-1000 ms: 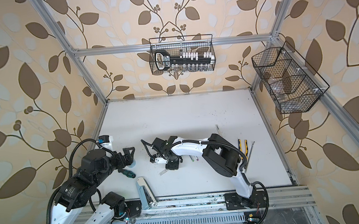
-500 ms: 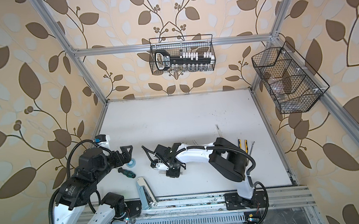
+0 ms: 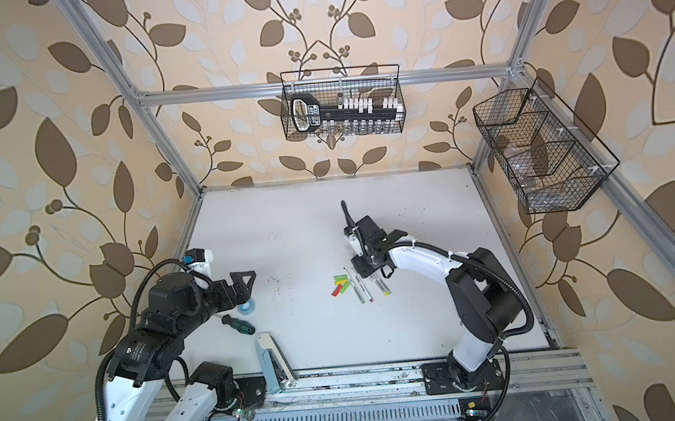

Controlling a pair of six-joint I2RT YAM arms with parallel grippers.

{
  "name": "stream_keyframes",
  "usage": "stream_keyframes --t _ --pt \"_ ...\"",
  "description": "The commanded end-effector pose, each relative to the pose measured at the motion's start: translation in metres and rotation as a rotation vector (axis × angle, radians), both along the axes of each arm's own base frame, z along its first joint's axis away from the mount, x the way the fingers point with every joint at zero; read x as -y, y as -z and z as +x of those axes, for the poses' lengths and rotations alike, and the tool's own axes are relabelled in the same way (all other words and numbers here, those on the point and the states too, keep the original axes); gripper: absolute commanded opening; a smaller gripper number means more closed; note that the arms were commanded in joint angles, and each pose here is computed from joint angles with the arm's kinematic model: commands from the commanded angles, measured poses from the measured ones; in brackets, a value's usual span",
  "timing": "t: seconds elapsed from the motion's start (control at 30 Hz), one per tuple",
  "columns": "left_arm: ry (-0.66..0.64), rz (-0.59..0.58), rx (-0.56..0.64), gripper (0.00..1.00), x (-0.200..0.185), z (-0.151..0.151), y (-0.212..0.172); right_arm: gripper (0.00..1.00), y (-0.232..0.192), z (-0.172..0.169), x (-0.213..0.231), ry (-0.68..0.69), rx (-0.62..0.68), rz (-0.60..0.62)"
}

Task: Insert the pens into the pen caps
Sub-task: 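Carry the capped pink highlighter with the right gripper toward the orange highlighter, then lower the capped highlighter beside the orange highlighter and open the right gripper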

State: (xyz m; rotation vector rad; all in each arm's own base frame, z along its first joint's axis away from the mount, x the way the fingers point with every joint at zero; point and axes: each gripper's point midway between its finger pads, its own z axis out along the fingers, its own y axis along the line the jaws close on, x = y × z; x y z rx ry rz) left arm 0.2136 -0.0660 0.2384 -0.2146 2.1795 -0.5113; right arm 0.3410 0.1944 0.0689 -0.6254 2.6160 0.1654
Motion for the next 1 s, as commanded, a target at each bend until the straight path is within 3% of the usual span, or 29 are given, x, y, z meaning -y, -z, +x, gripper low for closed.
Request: stream_keyframes --t 0.0,0.23,0.6,0.67,0.8,0.97 --pt "0.028 -0.014 0.046 0.99 0.004 0.004 -0.013 0.13 0.002 0.017 0.043 0.178 -0.005 -0.046" --pt "0.046 -0.028 0.059 0.99 0.008 0.002 -0.015 0.15 0.021 0.033 0.094 0.297 -0.028 -0.134" --pt "0.042 -0.031 0.073 0.99 0.006 -0.001 -0.017 0.17 0.029 0.037 0.146 0.393 -0.03 -0.4" --pt "0.043 -0.031 0.068 0.99 0.006 -0.002 -0.016 0.23 0.025 0.038 0.146 0.396 -0.032 -0.41" --pt "0.044 -0.036 0.087 0.99 0.006 -0.005 -0.02 0.44 0.007 0.04 0.137 0.386 0.0 -0.424" --pt "0.046 -0.039 0.102 0.99 0.006 -0.008 -0.024 0.53 -0.03 0.036 0.118 0.37 0.048 -0.439"
